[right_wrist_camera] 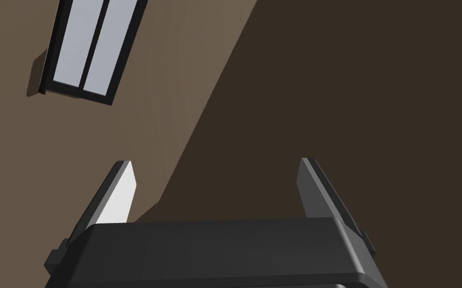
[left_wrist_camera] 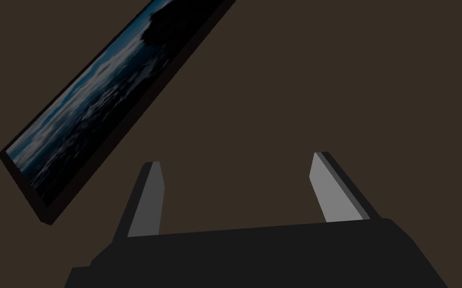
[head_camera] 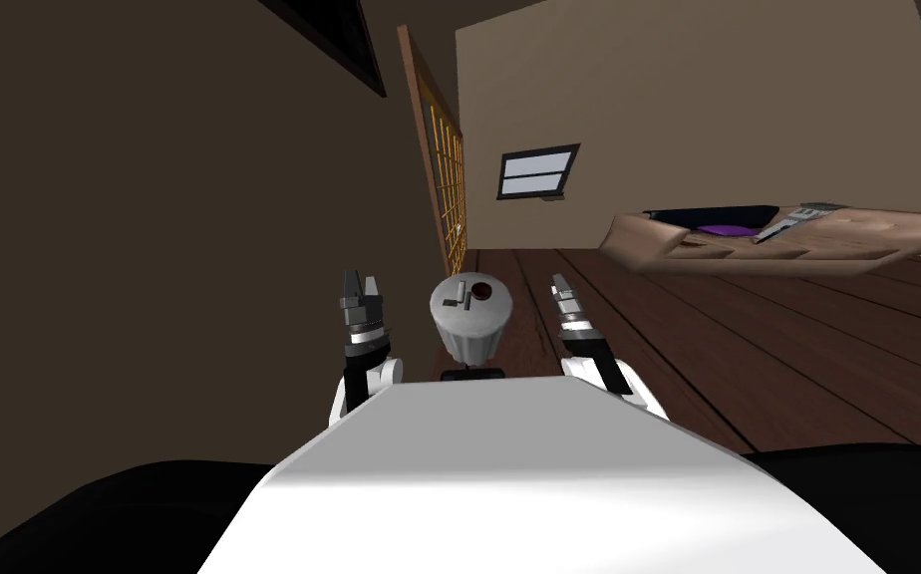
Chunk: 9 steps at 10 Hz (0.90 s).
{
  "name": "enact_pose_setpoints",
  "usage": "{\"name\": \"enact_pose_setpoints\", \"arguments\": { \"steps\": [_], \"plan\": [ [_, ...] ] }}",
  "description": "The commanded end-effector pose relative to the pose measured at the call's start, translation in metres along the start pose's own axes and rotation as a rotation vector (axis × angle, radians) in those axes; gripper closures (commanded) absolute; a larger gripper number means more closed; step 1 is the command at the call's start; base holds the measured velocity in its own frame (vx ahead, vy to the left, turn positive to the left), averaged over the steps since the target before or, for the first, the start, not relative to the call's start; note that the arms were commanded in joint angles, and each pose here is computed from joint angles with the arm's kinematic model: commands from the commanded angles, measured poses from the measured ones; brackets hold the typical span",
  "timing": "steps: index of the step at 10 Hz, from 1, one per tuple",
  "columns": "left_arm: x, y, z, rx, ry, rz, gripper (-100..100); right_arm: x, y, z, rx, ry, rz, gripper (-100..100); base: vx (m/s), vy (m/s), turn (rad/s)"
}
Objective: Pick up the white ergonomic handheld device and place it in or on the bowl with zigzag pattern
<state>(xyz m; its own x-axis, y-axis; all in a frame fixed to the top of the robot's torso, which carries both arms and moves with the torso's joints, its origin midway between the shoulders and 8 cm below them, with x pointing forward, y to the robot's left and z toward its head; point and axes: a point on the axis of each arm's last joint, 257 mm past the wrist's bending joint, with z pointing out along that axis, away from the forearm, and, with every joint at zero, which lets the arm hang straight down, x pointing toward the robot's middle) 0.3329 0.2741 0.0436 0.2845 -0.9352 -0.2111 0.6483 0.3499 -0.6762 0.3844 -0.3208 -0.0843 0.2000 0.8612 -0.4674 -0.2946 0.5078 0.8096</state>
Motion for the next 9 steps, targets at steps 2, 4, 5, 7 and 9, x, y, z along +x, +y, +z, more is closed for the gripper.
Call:
{"name": "enact_pose_setpoints", "arguments": {
  "steps": [2, 4, 5, 7, 9],
  "plan": [
    [0.000, 0.000, 0.000, 0.000, 0.000, 0.000, 0, -0.012, -0.030, 0.000, 0.068, 0.025, -0.070, -100, -0.049, -0.056, 0.245],
    [0.000, 0.000, 0.000, 0.000, 0.000, 0.000, 0, -0.033, -0.071, -0.001, 0.167, 0.047, -0.149, -100, -0.044, -0.039, 0.328],
    [0.000, 0.000, 0.000, 0.000, 0.000, 0.000, 0, -0.032, -0.075, -0.002, 0.175, 0.049, -0.151, -100, -0.039, -0.036, 0.126],
    [0.000, 0.000, 0.000, 0.000, 0.000, 0.000, 0, -0.060, -0.115, -0.004, 0.274, 0.058, -0.223, -100, -0.049, -0.031, 0.371],
    [0.000, 0.000, 0.000, 0.000, 0.000, 0.000, 0, -0.077, -0.150, -0.012, 0.365, 0.068, -0.261, -100, -0.031, -0.035, 0.284]
  ]
}}
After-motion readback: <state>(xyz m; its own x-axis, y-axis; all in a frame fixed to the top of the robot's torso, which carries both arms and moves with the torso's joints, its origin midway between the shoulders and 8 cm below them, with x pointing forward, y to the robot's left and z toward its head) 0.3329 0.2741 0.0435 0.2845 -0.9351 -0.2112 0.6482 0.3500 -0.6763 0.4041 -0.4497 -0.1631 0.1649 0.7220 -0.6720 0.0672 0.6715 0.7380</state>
